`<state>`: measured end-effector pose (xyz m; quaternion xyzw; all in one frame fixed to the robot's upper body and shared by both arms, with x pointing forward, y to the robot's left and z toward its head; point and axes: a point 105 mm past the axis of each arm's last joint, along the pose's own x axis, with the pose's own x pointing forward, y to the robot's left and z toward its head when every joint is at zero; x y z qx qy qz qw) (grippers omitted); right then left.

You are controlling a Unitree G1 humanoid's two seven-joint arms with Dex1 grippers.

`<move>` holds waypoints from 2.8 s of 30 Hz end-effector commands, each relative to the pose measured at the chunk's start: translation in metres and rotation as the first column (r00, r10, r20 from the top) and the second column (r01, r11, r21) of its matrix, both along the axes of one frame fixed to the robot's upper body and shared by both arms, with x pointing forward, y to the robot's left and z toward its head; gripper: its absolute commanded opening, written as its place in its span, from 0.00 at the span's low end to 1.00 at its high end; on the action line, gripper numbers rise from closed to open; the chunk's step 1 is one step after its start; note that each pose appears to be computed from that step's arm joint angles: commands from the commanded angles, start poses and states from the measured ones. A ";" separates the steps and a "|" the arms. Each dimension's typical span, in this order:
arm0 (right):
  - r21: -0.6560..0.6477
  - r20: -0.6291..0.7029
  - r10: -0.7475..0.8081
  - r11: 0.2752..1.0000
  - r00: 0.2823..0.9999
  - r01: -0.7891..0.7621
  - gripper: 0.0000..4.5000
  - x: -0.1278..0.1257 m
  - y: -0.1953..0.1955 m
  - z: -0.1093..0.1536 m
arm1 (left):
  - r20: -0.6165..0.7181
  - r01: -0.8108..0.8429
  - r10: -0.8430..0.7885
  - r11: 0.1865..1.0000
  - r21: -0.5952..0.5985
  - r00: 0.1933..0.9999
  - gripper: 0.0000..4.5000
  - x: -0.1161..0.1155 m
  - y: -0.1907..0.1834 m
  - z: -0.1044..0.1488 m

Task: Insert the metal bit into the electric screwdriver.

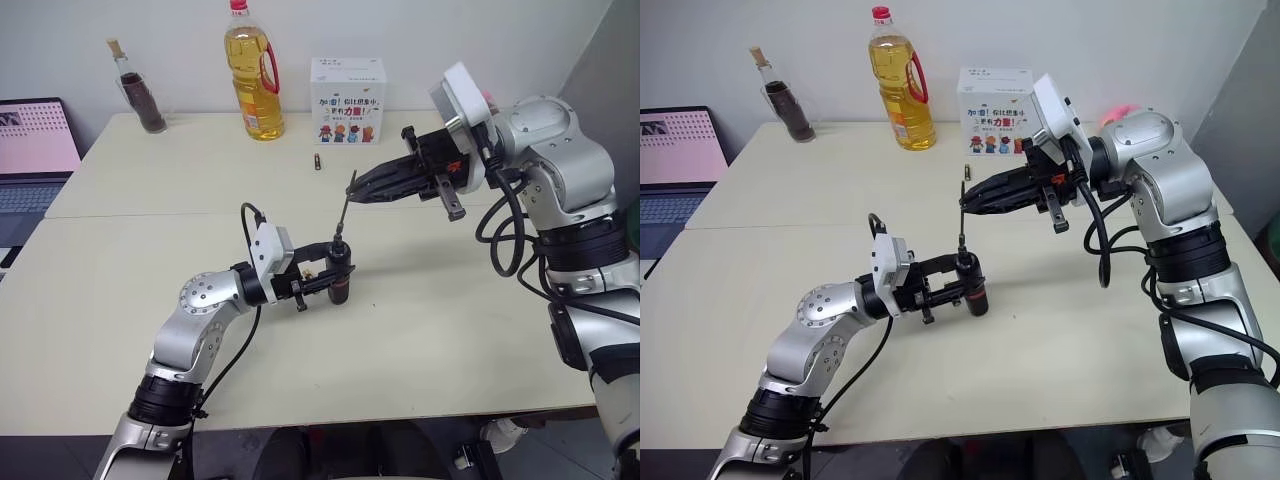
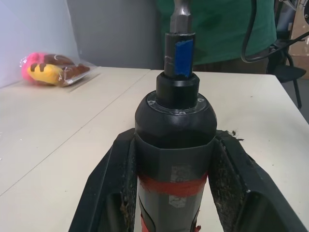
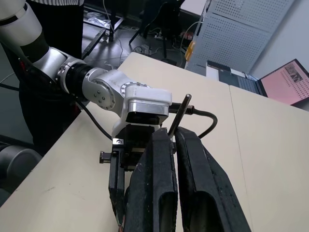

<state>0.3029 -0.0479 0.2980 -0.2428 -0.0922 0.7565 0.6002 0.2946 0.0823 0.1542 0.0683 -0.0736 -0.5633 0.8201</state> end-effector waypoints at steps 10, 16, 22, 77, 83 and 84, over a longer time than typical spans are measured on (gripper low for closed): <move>-0.099 0.071 0.039 0.995 0.997 -0.032 0.01 0.001 -0.002 -0.002 | -0.161 0.128 -0.110 0.986 0.105 0.981 0.37 -0.018 -0.014 -0.041; -0.118 0.091 0.048 0.992 0.995 -0.037 0.01 0.002 -0.003 -0.004 | -0.165 0.133 -0.115 0.985 0.107 0.980 0.37 -0.018 -0.015 -0.041; -0.141 0.126 0.061 0.989 0.990 -0.043 0.01 0.003 -0.004 -0.004 | -0.172 0.137 -0.117 0.984 0.111 0.978 0.37 -0.018 -0.016 -0.042; -0.197 0.198 0.099 0.979 0.975 -0.060 0.01 -0.004 -0.011 -0.006 | -0.181 0.160 -0.140 0.982 0.104 0.973 0.37 -0.019 -0.017 -0.042; -0.187 0.190 0.099 0.980 0.977 -0.063 0.01 -0.002 -0.010 -0.003 | -0.185 0.170 -0.148 0.979 0.110 0.972 0.37 -0.020 -0.016 -0.043; -0.179 0.177 0.094 0.982 0.980 -0.061 0.01 -0.001 -0.009 -0.002 | -0.184 0.171 -0.148 0.979 0.114 0.972 0.37 -0.021 -0.016 -0.043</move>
